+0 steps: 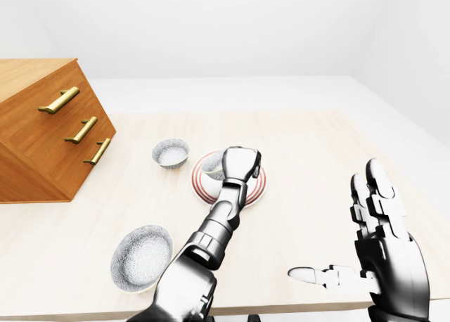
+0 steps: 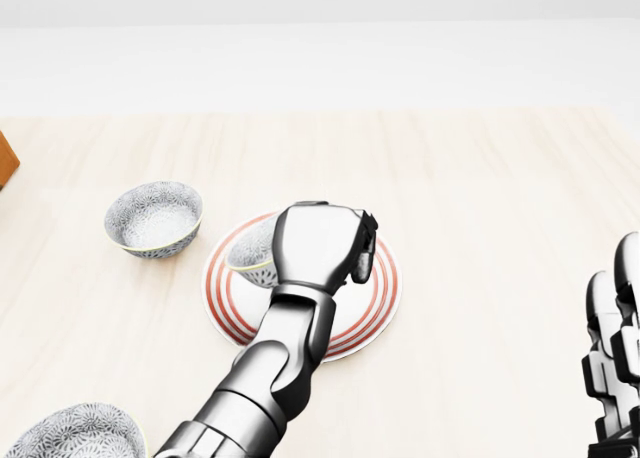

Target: Put the bowl in the middle on the plate.

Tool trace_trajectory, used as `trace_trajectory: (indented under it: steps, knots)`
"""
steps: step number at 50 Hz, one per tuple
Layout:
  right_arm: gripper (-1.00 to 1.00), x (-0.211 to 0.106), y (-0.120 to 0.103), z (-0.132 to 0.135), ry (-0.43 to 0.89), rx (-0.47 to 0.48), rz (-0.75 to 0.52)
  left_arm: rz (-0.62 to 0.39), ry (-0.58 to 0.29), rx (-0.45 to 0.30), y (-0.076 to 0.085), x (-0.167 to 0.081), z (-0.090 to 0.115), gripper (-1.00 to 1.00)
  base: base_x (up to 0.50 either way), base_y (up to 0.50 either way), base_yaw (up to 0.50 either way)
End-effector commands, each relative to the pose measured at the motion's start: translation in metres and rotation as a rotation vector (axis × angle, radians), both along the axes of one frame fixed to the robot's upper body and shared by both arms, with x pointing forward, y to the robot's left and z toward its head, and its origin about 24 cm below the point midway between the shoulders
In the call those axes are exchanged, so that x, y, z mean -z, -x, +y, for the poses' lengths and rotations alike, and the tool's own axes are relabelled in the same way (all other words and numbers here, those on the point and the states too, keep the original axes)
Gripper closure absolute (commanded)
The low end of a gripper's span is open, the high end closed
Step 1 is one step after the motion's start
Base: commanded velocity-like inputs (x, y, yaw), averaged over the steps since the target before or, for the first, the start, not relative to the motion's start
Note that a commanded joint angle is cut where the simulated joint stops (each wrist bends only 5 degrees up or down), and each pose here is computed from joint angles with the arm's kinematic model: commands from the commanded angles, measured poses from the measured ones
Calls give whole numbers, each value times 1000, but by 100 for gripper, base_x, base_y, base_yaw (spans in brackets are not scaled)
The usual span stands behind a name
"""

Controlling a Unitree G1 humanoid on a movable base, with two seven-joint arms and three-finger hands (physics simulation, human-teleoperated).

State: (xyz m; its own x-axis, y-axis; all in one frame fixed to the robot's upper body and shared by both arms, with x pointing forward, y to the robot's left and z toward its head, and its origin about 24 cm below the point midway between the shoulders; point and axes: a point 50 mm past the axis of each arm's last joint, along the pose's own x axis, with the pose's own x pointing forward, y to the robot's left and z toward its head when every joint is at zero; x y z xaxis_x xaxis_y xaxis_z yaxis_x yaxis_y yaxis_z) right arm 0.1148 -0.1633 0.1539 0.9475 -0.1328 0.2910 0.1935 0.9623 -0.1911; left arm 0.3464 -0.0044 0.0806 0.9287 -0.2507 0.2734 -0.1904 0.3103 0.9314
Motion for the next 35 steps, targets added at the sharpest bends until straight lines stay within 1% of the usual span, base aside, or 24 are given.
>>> trace_trajectory:
  steps: [1,5,12,18,29,35]
  knots:
    - [-100,0,0,-1,-3,2,1,-36,-149,54,-1,0,-8,100,0,0,0]
    - [-100,0,0,0,-1,-1,-3,-80,-154,59,1,-4,-8,100,0,0,0]
    - [-100,0,0,0,-1,-2,-4,-115,-161,59,4,-7,-8,100,0,0,0]
    - [-100,0,0,0,0,-2,-4,-165,-174,63,4,-15,-9,100,0,0,0]
    - [-100,0,0,0,-1,0,-2,-144,-182,62,1,-14,-9,100,0,0,0]
    - [-100,0,0,-1,-2,2,1,-92,-213,63,-5,-9,-8,100,0,0,0]
